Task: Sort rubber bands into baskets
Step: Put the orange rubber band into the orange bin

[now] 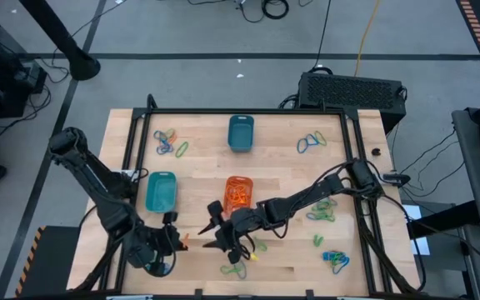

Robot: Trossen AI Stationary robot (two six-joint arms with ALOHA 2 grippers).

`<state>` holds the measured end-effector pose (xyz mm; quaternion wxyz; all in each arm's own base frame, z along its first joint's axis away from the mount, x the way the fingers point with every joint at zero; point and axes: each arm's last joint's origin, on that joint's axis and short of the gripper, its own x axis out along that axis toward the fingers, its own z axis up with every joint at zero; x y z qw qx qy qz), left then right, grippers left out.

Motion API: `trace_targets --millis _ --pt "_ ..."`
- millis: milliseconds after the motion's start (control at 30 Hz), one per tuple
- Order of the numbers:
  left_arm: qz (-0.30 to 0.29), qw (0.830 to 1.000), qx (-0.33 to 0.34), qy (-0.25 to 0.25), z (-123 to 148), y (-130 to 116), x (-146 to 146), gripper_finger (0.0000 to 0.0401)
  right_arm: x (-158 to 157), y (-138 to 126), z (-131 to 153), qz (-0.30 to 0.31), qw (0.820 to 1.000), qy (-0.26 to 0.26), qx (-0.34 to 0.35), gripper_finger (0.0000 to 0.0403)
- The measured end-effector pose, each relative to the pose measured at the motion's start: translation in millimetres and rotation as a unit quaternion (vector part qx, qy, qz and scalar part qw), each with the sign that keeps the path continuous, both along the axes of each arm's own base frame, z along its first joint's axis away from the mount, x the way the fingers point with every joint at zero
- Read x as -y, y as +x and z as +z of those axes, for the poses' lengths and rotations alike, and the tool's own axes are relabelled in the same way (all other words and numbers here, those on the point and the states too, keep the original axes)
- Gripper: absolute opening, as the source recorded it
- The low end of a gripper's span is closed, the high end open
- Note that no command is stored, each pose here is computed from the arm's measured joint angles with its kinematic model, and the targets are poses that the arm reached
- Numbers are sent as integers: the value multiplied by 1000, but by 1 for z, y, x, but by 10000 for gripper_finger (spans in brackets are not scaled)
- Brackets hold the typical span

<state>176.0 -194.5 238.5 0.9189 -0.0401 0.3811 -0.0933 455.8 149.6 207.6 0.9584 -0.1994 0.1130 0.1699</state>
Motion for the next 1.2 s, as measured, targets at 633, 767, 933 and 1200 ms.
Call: trace_targets --millis 633,767,933,1200 --pt "-51 998 33 -10 8 30 -16 0 3 2 3 -5 1000 13 11 236" --pt "-51 998 32 -11 8 32 -19 0 5 2 2 -7 1000 11 7 207" --pt "-49 998 32 -11 7 32 -19 0 7 3 1 -10 1000 7 2 142" --pt "-48 998 39 5 8 33 -20 19 9 3 -1 -9 1000 -18 -1 9"
